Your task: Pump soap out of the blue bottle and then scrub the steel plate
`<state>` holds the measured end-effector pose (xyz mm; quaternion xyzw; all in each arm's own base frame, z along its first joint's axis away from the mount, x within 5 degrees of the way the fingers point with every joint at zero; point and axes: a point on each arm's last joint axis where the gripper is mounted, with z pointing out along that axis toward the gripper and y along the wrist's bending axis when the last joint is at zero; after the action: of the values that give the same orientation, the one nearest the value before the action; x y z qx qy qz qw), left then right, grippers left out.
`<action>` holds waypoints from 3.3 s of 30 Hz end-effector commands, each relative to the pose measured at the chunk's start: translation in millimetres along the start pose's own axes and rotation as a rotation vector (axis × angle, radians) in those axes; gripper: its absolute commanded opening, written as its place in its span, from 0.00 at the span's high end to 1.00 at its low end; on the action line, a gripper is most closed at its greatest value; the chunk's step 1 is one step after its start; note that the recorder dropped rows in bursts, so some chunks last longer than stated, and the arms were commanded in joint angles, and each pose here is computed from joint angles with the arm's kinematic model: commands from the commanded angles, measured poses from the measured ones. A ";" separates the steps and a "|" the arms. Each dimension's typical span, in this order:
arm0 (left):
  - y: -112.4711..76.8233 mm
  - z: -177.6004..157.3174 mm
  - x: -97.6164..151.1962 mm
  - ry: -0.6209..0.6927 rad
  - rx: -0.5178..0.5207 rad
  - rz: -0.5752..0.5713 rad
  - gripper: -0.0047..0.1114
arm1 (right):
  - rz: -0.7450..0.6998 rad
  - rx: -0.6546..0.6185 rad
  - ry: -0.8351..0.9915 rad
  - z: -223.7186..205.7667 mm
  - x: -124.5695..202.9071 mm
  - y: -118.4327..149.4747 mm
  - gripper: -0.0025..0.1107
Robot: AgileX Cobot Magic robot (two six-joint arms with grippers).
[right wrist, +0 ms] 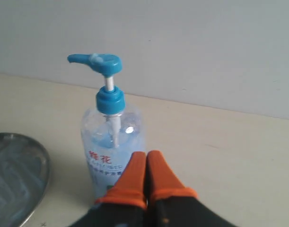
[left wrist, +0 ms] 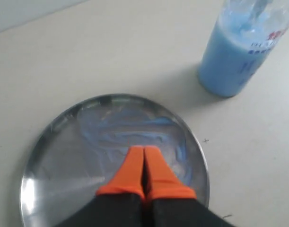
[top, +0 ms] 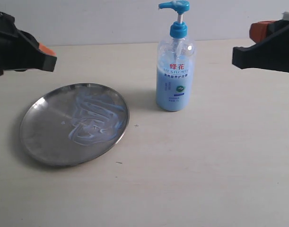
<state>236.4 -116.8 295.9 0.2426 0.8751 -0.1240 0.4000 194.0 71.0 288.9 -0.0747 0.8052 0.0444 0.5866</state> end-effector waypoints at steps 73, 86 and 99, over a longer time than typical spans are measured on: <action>-2.6 -123.1 65.1 -0.450 -0.182 -0.083 0.96 | 0.223 0.284 -0.265 -70.9 -19.2 -67.6 0.98; 1.0 -143.8 82.7 -0.505 -0.232 -0.165 0.96 | 0.221 0.283 -0.265 -70.9 -19.3 -67.5 0.98; 3.2 -129.9 161.7 -0.569 -0.334 -0.417 0.96 | 0.224 0.307 -0.266 -71.6 -19.0 -69.6 0.98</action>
<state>66.3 -8.0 268.7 -0.0434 0.7685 -0.1122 0.6284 146.5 -5.6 330.5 0.1078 0.7235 0.0041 0.6819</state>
